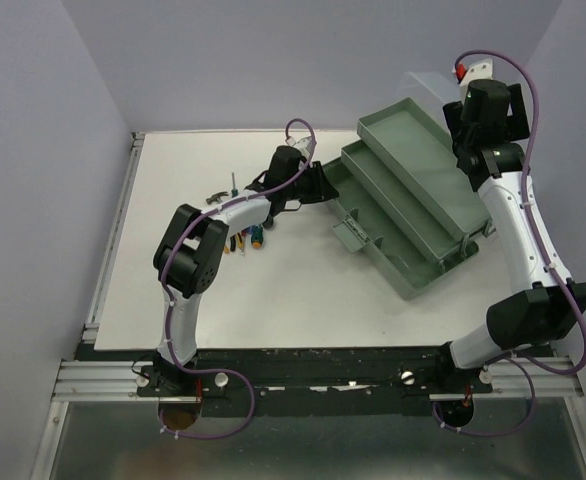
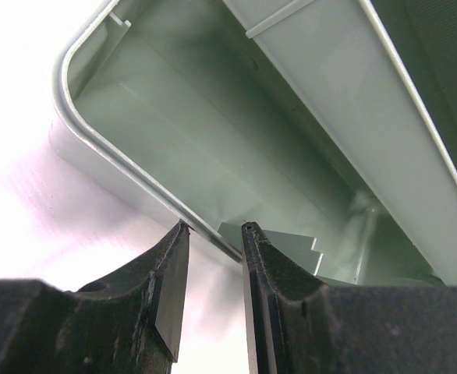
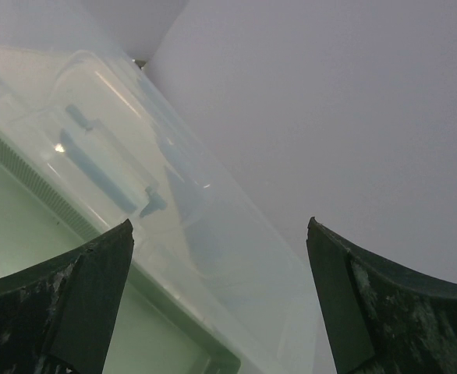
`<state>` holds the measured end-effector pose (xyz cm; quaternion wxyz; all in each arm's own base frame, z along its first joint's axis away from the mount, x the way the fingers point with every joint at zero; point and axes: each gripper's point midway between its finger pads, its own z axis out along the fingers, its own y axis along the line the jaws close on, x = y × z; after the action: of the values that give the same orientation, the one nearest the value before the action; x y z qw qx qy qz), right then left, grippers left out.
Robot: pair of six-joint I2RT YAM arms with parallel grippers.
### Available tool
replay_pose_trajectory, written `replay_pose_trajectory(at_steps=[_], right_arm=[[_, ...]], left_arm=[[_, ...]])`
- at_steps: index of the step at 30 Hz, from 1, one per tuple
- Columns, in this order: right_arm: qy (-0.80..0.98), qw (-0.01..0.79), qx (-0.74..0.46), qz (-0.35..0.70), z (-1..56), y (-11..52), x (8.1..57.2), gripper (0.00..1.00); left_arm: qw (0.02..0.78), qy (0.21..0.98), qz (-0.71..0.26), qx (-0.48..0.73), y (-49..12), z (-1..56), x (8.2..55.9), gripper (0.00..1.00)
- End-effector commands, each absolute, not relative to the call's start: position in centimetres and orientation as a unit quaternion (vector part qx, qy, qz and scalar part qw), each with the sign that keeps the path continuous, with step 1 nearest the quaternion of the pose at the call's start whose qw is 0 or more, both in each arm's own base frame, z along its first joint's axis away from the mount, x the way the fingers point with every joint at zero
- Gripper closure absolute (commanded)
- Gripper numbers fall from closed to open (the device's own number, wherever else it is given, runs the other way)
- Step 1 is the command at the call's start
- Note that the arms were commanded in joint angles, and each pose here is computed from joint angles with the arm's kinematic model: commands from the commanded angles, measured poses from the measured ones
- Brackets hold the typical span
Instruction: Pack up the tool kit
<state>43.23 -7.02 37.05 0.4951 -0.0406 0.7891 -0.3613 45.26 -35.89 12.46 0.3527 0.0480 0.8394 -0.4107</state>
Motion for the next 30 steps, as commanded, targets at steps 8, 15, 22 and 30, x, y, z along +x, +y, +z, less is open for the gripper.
replay_pose_trajectory(at_steps=[8,15,22,30], right_arm=[[0.811,0.472,-0.073,-0.338,37.8,-6.1,42.1,0.00],[0.813,0.510,-0.061,-0.274,39.8,-4.7,38.8,0.00],[0.822,0.550,-0.072,-0.130,39.3,-0.4,35.4,0.00],[0.811,0.573,-0.108,0.042,38.0,5.4,32.2,0.00]], left_arm=[[0.333,0.885,-0.325,0.033,-31.5,7.2,45.8,0.62],[0.337,0.891,-0.304,0.018,-29.8,6.9,46.6,0.62],[0.376,0.876,-0.298,0.041,-28.9,10.9,47.8,0.59],[0.478,0.829,-0.278,0.084,-26.9,23.7,48.4,0.22]])
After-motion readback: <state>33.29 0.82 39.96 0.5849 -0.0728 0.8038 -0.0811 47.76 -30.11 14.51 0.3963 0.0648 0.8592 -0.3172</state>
